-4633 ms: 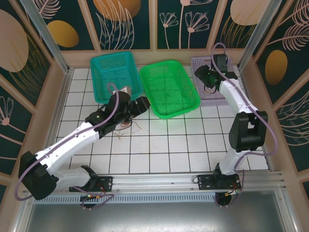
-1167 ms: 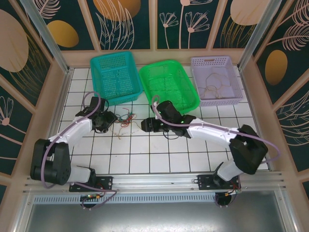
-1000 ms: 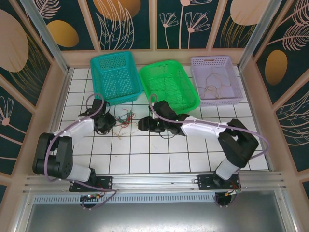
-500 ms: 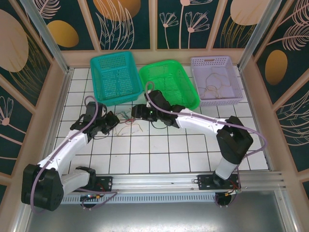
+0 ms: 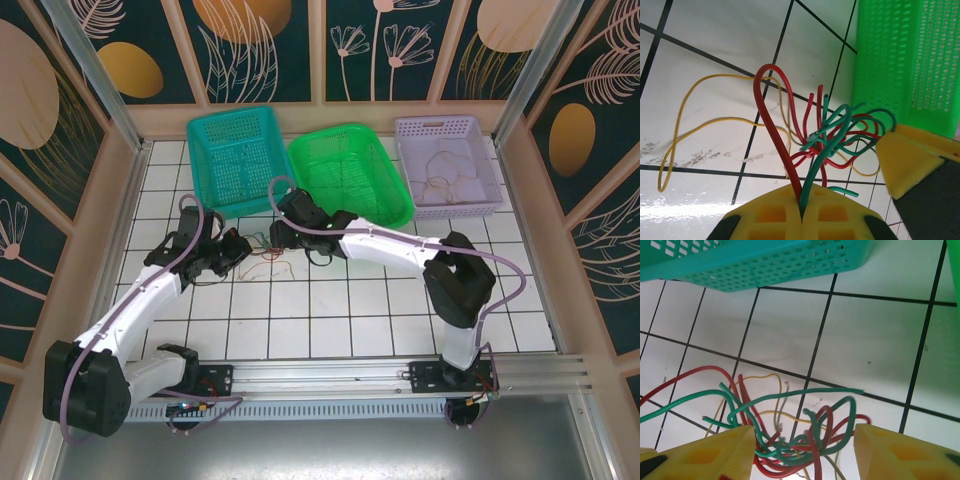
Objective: Untangle the cables
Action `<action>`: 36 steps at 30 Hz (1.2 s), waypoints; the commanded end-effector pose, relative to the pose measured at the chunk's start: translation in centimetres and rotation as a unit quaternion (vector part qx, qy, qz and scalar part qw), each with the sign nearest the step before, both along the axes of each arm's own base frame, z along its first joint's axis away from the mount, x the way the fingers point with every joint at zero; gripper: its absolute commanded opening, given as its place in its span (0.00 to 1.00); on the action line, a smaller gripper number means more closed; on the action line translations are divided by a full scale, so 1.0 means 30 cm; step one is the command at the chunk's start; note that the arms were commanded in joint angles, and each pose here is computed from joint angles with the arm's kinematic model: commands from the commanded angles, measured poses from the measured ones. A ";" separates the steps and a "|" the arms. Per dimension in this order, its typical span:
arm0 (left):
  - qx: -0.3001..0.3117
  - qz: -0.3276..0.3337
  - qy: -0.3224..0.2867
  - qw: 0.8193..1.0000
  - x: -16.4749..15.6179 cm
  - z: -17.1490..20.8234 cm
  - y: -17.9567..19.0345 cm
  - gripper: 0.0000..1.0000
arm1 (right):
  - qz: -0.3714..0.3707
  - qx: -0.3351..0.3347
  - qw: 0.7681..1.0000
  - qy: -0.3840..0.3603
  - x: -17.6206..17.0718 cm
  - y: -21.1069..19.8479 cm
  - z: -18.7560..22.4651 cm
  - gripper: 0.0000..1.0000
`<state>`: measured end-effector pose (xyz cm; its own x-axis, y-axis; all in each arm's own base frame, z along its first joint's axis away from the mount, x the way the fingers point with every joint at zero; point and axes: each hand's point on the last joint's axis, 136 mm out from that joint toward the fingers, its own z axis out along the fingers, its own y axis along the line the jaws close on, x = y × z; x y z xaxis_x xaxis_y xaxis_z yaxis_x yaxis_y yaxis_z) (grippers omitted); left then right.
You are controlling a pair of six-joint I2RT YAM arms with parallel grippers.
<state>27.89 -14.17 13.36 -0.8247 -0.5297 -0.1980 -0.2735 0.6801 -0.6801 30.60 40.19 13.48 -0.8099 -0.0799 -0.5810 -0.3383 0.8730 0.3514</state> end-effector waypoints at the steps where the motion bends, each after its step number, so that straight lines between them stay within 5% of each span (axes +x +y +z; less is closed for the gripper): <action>1: -0.012 -0.019 -0.015 1.000 0.003 0.048 -0.024 0.00 | -0.008 -0.026 0.999 -0.019 0.001 -0.023 -0.007 0.42; 5: -0.011 -0.020 -0.018 1.000 -0.004 0.059 -0.022 0.00 | -0.041 -0.014 0.999 -0.025 0.050 -0.040 0.015 0.00; 10: 0.038 -0.002 -0.011 0.999 -0.015 0.037 0.032 0.00 | -0.103 0.011 0.995 -0.007 0.087 -0.193 0.056 0.00; 19: 0.223 0.044 0.016 0.974 -0.035 -0.031 0.239 0.00 | -0.162 0.094 0.982 0.034 0.048 -0.500 0.137 0.00; 36: 0.337 0.048 0.027 0.940 0.004 -0.042 0.344 0.00 | -0.263 0.136 0.954 0.047 -0.043 -0.753 0.189 0.00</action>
